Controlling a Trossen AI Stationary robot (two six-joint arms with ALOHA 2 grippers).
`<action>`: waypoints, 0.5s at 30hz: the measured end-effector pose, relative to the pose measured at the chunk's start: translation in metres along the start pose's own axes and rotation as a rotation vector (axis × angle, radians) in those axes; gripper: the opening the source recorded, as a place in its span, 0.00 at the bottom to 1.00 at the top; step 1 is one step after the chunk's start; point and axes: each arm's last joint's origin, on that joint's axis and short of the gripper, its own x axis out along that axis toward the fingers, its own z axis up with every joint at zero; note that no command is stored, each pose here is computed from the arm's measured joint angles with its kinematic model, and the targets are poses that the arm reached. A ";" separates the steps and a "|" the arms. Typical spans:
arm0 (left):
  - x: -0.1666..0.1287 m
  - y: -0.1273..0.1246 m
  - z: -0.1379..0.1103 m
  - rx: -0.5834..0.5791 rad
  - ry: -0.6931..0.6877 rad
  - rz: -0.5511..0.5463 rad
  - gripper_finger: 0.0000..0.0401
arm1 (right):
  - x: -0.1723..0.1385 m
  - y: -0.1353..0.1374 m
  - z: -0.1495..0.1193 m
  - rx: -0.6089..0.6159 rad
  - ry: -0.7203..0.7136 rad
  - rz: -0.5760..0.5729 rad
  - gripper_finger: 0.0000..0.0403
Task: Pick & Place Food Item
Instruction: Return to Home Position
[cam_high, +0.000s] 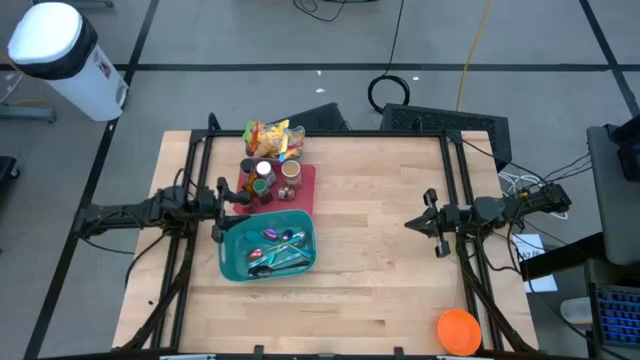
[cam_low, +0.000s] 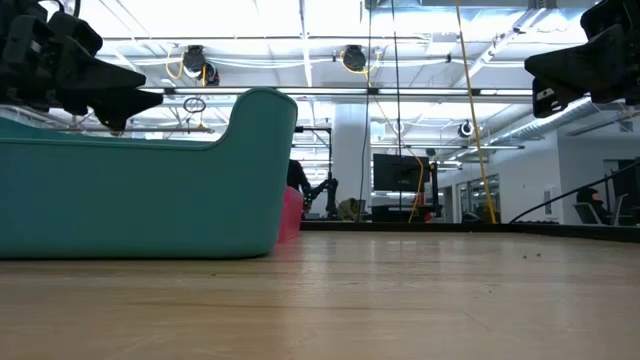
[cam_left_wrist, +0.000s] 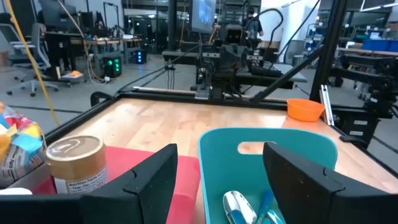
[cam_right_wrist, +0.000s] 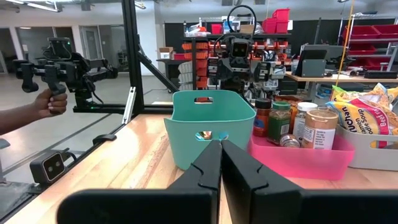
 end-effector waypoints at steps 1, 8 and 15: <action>0.000 0.000 0.000 0.001 -0.004 0.000 0.61 | 0.000 0.000 0.000 0.000 0.000 0.000 0.01; 0.000 0.000 0.000 0.020 -0.005 0.000 0.61 | 0.000 0.000 0.000 0.015 0.000 0.000 0.01; 0.000 0.000 0.000 0.012 -0.005 0.003 0.61 | 0.000 0.000 0.000 0.017 0.001 0.002 0.01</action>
